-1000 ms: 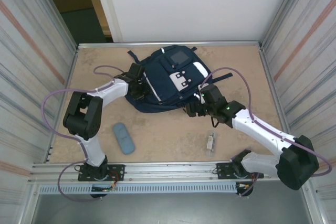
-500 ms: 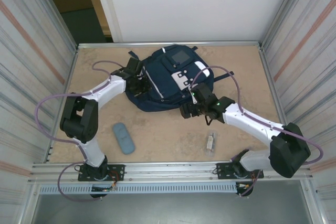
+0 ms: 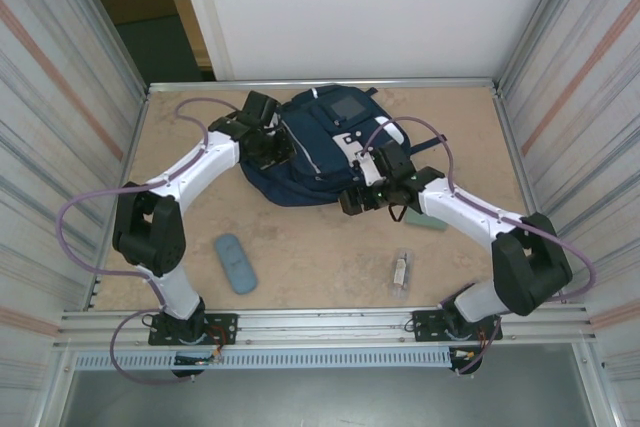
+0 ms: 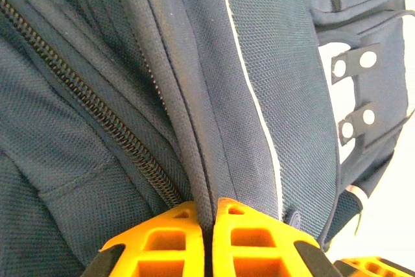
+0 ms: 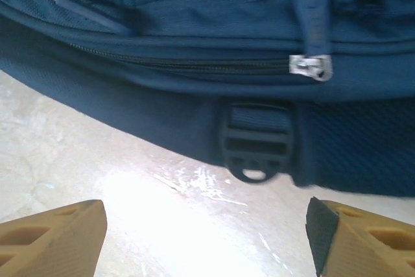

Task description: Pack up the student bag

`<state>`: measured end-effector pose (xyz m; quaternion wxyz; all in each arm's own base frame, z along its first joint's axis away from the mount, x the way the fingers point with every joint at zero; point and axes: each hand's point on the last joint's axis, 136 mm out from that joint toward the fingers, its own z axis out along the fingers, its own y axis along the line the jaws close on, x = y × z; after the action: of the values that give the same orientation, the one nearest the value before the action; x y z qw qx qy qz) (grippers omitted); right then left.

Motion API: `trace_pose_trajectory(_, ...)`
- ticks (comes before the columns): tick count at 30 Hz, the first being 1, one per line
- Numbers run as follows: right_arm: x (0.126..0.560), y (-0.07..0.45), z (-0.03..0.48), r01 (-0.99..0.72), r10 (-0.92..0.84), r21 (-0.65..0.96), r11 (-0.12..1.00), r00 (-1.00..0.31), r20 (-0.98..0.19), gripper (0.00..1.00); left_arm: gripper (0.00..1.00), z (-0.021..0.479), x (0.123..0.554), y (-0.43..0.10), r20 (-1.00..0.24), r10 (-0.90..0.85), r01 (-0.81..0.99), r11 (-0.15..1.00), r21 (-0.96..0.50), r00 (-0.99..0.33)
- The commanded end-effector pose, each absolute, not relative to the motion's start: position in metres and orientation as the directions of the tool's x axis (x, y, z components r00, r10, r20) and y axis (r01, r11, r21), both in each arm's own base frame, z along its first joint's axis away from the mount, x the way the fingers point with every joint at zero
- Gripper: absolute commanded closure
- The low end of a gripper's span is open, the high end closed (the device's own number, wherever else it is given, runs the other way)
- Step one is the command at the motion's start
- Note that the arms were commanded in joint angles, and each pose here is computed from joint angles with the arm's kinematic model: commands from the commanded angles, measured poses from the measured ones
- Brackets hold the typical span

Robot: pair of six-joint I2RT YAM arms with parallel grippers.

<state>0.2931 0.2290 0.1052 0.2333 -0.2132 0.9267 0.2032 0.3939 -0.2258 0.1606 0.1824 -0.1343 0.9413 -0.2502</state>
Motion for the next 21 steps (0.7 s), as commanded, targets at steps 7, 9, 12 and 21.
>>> trace_pose_trajectory(7, 0.335, 0.235, 0.117, -0.465, -0.275, 0.24, 0.852, -0.788, -0.551, 0.2, 0.94, 0.173, 0.387, -0.226, -0.27, -0.357, -0.143, 0.799, -0.584, -0.894)
trace_pose_trajectory(9, 0.336, 0.227, 0.121, -0.447, -0.249, 0.31, 0.839, -0.822, -0.513, 0.17, 0.95, 0.178, 0.385, -0.223, -0.282, -0.364, -0.136, 0.793, -0.594, -0.888)
trace_pose_trajectory(12, 0.336, 0.228, 0.12, -0.422, -0.215, 0.465, 0.778, -0.875, -0.434, 0.19, 0.96, 0.189, 0.385, -0.224, -0.295, -0.358, -0.115, 0.786, -0.608, -0.886)
trace_pose_trajectory(21, 0.342, 0.222, 0.098, -0.465, -0.3, 0.394, 0.792, -0.86, -0.413, 0.26, 0.98, 0.228, 0.389, -0.243, -0.277, -0.364, -0.064, 0.698, -0.713, -0.889)
